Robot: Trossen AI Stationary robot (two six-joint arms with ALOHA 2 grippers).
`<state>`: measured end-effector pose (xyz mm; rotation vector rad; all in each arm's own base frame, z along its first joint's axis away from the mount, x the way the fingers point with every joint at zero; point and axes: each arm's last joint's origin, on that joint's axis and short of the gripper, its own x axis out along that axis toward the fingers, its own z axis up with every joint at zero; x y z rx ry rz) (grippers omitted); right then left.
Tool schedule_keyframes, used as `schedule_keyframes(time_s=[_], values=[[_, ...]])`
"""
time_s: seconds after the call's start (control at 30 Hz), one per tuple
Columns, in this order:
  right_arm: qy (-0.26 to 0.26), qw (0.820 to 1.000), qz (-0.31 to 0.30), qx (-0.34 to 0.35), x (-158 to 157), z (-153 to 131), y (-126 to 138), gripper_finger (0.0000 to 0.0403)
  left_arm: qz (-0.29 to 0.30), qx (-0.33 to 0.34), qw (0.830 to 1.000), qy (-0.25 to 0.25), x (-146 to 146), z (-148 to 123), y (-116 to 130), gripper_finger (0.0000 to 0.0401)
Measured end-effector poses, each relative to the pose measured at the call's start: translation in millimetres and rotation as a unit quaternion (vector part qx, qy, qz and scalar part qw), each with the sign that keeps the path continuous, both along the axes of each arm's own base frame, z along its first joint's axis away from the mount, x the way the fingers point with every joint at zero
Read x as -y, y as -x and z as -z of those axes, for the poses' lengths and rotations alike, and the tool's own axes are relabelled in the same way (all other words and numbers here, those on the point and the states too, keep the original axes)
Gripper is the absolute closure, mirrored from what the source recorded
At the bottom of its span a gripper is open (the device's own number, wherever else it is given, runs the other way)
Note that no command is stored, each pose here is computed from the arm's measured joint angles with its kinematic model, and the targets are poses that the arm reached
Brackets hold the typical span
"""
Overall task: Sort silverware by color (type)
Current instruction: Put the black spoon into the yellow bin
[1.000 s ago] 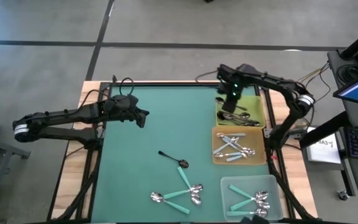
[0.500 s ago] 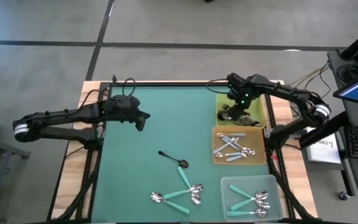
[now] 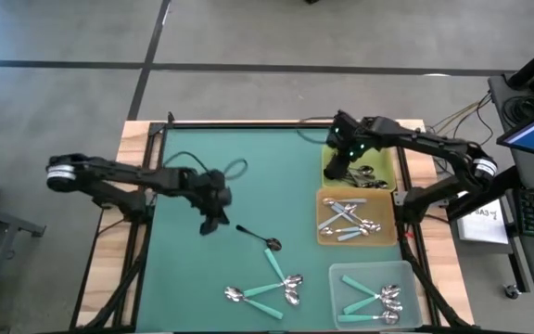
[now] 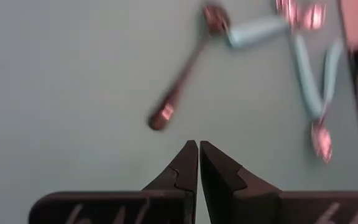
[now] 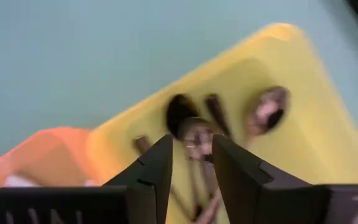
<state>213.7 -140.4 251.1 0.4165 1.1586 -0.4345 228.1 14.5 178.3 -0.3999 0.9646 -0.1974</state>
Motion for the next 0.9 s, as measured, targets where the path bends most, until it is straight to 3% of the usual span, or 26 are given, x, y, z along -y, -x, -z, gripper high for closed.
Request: schedule_keyframes(time_s=[0.2, 0.4, 0.5, 0.67, 0.8, 0.9], values=[[-0.011, 0.998, -0.056, -0.005, -44.0, 0.9, -22.0, 0.0307, 0.092, -0.019, 0.993, -0.070, 34.6, 12.0, -24.6, 0.0401], [0.025, 0.992, -0.124, -0.021, -90.8, 1.4, -35.7, 0.0307, 0.102, -0.015, 0.978, -0.179, 63.9, 10.0, -61.0, 0.0401], [0.031, 0.987, -0.155, -0.023, -108.3, 1.7, -38.4, 0.0298, 0.088, -0.025, 0.980, -0.179, 72.1, 7.3, -82.1, 0.0395], [0.031, 0.987, -0.156, -0.024, -123.8, 2.5, -39.5, 0.0270, 0.053, -0.077, 0.983, -0.159, 79.1, 11.6, -110.8, 0.0359], [0.048, 0.988, -0.146, -0.031, -128.3, 3.2, -38.8, 0.0252, 0.070, -0.139, 0.973, -0.169, 85.5, 23.2, -120.2, 0.0318], [0.049, 0.989, -0.137, -0.030, -128.7, 3.2, -38.9, 0.0246, 0.094, -0.146, 0.968, -0.180, 90.2, 28.1, -128.6, 0.0289]])
